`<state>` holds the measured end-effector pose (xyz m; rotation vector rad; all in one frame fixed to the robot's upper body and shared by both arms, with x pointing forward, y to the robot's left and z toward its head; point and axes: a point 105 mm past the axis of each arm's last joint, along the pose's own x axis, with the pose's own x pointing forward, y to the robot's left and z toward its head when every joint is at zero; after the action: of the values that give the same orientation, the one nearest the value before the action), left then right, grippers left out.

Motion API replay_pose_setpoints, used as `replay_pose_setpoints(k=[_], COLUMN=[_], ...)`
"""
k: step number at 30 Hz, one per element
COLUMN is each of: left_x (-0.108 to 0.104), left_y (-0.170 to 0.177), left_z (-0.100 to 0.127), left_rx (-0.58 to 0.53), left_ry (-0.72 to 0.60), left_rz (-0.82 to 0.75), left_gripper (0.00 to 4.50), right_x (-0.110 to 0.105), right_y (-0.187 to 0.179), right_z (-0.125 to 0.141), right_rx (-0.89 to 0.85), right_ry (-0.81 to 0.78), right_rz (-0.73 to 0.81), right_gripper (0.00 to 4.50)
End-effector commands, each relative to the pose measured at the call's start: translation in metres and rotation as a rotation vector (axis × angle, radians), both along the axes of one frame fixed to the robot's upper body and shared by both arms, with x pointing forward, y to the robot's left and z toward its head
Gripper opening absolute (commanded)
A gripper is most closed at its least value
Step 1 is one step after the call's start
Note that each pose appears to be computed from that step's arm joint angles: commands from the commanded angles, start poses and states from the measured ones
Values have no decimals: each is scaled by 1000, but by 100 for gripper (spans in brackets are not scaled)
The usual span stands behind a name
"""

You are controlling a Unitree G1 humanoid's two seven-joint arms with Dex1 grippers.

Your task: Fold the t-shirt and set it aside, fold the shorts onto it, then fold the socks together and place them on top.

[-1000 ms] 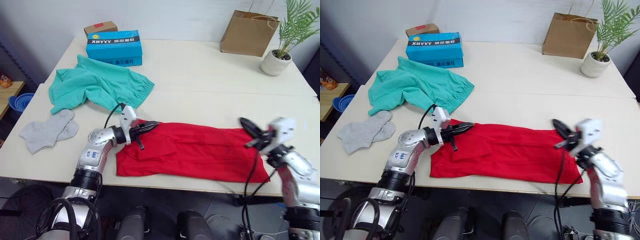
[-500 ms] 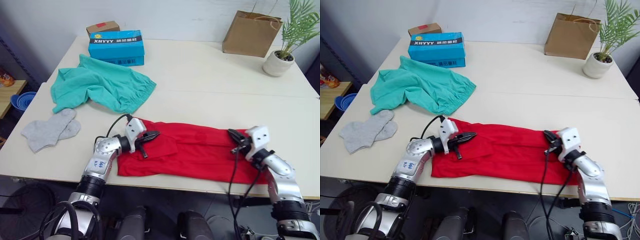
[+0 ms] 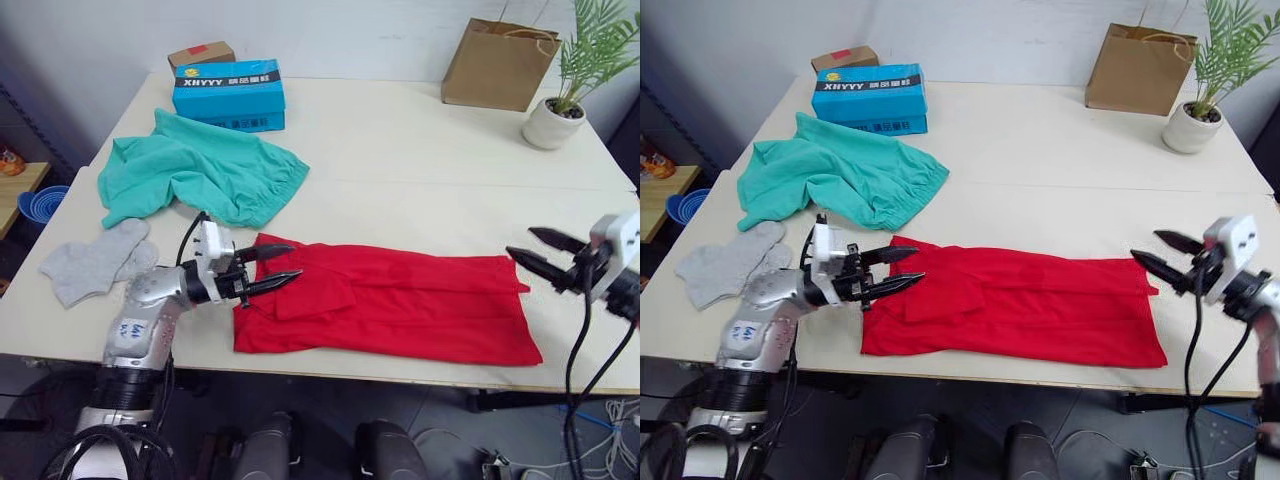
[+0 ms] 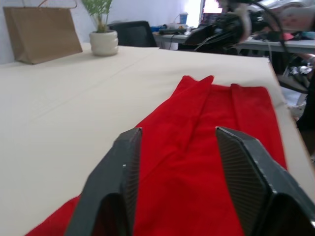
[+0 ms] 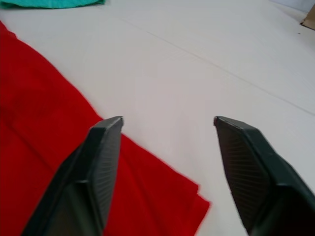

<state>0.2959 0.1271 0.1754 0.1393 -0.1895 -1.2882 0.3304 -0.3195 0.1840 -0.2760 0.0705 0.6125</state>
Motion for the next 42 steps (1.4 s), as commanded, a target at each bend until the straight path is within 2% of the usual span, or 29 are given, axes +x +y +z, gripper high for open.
replay_pose_setpoints(k=[1, 3, 4, 7, 10, 17, 20, 29, 31, 32, 36, 42], left_x=[-16, -23, -26, -37, -53, -60, -59, -54, -51, -50, -31, -18], left_y=[6, 10, 10, 8, 7, 5, 6, 6, 7, 7, 11, 10], left_z=[12, 10, 10, 14, 4, 1, 1, 3, 4, 4, 6, 8], left_rx=[28, 75, 80, 54, 60, 65, 72, 71, 71, 71, 59, -18], left_ry=[-6, -11, -11, 27, 91, 95, 92, 62, 57, 49, -19, -65], left_rz=[-55, -62, -67, -105, -147, -140, -137, -112, -103, -95, 4, 111], left_gripper=[370, 438, 445, 445, 445, 445, 450, 450, 450, 450, 450, 450], right_x=[10, 18, 21, 28, 36, 33, 34, 34, 34, 36, 67, 96], right_y=[-9, -12, -13, -13, -4, 2, 6, 13, 17, 17, 14, 21], right_z=[-15, -16, -17, -19, -28, -43, -46, -43, -39, -37, -19, 11], right_rx=[-94, -130, -139, -155, -149, -189, -210, -258, -254, -263, -441, -527], right_ry=[186, 244, 273, 319, 399, 569, 581, 573, 562, 548, 301, 0], right_rz=[19, 20, 13, 11, 10, 38, 51, 121, 152, 143, -3, -158], right_gripper=[444, 450, 450, 450, 450, 450, 387, 72, 15, 5, 5, 5])
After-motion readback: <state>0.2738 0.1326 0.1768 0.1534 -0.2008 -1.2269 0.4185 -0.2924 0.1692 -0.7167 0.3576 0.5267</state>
